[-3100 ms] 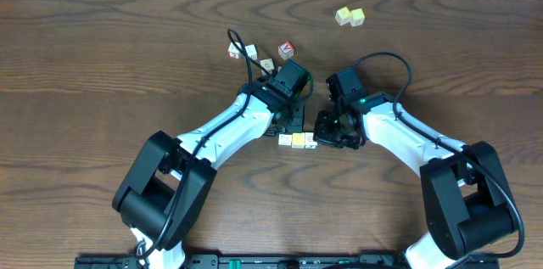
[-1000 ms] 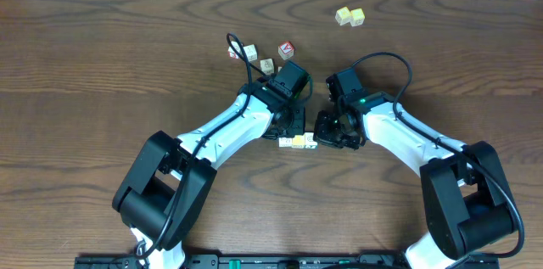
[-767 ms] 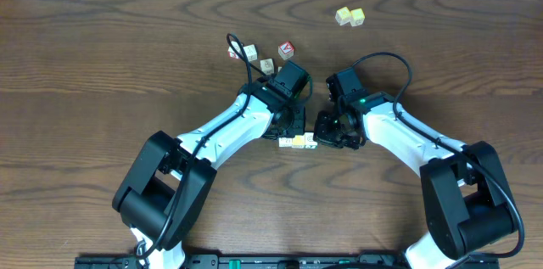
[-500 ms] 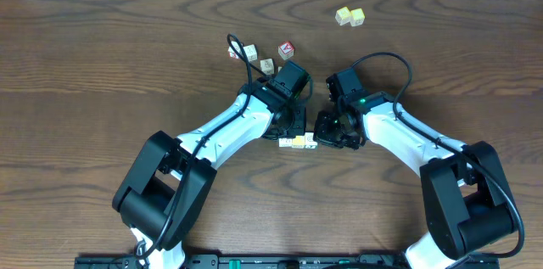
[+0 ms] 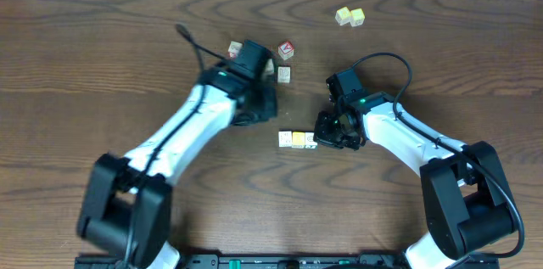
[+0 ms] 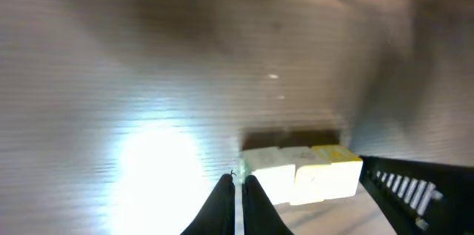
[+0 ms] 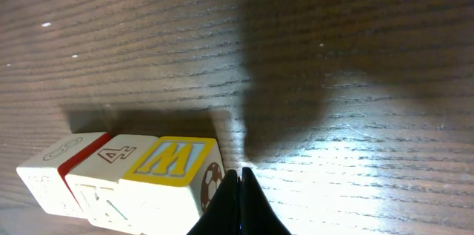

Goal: Lift 3 blocks

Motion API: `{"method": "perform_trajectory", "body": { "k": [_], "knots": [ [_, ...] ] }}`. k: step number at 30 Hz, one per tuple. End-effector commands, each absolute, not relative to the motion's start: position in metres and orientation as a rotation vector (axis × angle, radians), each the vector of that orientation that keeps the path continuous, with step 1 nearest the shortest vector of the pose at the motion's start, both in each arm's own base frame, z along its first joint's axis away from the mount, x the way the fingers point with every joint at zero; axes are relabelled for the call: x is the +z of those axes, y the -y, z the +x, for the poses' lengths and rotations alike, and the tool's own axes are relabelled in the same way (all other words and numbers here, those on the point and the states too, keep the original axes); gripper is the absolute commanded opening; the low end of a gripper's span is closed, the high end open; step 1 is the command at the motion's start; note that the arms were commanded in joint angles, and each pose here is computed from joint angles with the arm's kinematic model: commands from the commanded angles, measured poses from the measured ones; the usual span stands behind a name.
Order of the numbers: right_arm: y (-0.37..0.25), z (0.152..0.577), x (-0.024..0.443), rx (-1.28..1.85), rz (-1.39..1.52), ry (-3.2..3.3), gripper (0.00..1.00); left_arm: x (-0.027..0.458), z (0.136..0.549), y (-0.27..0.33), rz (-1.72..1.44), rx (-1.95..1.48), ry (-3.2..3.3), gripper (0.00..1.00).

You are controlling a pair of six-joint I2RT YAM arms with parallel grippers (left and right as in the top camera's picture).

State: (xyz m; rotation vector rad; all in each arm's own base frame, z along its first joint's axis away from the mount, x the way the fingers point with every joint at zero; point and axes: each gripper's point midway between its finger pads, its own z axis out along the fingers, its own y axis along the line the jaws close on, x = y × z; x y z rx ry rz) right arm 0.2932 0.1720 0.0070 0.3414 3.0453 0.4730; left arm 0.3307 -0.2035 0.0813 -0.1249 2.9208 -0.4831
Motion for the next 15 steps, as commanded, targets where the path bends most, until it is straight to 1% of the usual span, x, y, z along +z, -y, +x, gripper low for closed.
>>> {"method": "perform_trajectory", "body": {
  "k": [1,4,7,11,15],
  "knots": [
    [-0.171,0.294,0.012,0.458,0.332,-3.025,0.01,0.074,0.314,0.170,-0.223,-0.406,-3.019,0.07],
    [-0.172,0.296,0.013,0.465,0.329,-3.014,0.01,0.052,0.297,0.163,-0.304,-0.360,-3.093,0.07],
    [-0.172,0.297,0.013,0.468,0.329,-3.011,0.01,0.034,0.286,0.170,-0.330,-0.373,-3.130,0.07],
    [-0.172,0.297,0.013,0.467,0.329,-3.012,0.01,0.023,0.286,0.192,-0.278,-0.485,-3.122,0.07],
    [-0.172,0.296,0.013,0.466,0.331,-3.016,0.01,0.023,0.291,0.202,-0.234,-0.511,-3.091,0.07]
  ]
}}
